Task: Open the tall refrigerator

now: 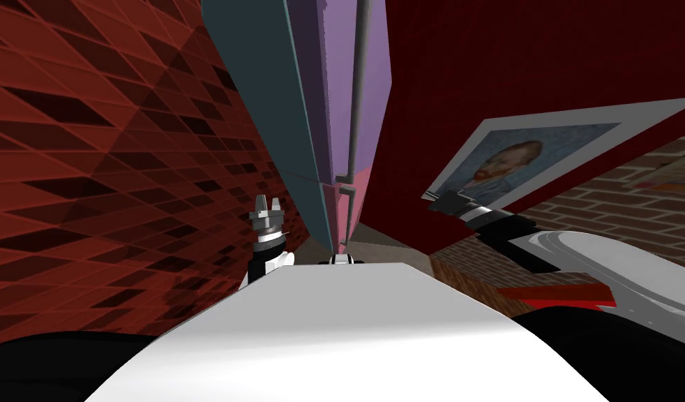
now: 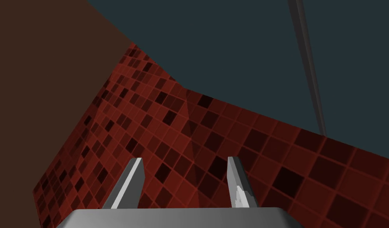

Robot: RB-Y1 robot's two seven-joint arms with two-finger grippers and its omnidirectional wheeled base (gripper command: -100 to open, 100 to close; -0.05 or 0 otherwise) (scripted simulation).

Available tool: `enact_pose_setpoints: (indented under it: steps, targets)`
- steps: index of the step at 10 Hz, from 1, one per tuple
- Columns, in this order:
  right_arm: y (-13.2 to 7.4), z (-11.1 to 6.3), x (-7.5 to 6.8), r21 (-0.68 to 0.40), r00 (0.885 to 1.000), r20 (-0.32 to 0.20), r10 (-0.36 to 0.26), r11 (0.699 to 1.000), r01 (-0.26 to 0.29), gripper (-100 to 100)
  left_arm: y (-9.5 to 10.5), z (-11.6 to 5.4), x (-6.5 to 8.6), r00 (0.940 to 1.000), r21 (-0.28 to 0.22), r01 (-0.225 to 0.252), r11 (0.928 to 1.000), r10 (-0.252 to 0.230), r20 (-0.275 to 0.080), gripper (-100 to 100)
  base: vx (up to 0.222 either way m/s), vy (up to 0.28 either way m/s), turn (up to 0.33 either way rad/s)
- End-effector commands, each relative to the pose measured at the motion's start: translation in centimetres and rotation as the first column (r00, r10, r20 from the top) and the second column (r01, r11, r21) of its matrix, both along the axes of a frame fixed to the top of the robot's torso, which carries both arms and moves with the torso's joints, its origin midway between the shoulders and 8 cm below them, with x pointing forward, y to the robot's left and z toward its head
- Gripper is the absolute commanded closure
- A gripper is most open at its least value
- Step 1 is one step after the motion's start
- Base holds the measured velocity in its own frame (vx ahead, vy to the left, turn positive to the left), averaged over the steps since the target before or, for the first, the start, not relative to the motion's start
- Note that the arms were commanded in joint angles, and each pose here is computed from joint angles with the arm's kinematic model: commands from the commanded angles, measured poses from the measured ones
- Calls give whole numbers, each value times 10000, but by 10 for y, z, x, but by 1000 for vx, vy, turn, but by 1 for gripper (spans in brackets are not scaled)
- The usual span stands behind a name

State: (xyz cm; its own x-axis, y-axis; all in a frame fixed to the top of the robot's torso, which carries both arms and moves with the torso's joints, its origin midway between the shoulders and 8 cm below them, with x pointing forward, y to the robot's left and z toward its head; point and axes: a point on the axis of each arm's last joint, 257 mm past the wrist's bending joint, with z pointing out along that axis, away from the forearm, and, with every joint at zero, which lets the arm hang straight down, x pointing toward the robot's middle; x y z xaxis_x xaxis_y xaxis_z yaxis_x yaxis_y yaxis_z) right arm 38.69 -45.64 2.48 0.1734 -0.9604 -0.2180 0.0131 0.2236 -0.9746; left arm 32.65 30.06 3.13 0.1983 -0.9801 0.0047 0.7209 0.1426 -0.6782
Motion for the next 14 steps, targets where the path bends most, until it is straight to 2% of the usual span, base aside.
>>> enact_pose_setpoints:
  steps: [1, 2, 3, 14]
  targets:
    - [17, 1, 0, -21, 9990, 5, 450, 9990, -450, 100, 0, 0, 0, 10000, -1, 0, 10000, 0, 0, 0, -100, -279, 56]
    - [10, 1, 0, 1, 9996, 17, 287, 9996, -287, 100, 0, 0, 0, 10000, -1, 1, 10000, -1, 2, 0, -55, -144, 27]
    - [7, 0, 0, 221, 9996, -83, 253, 9994, -251, -100, 0, 0, 0, 10000, -4, 1, 10000, -1, 0, 0, 5, 102, -23]
    - [-27, -8, 3, 1881, 9969, -726, -308, 9812, 441, -100, 0, 0, 0, 10000, -10, 3, 10000, -3, 3, 0, 17, 241, -19]
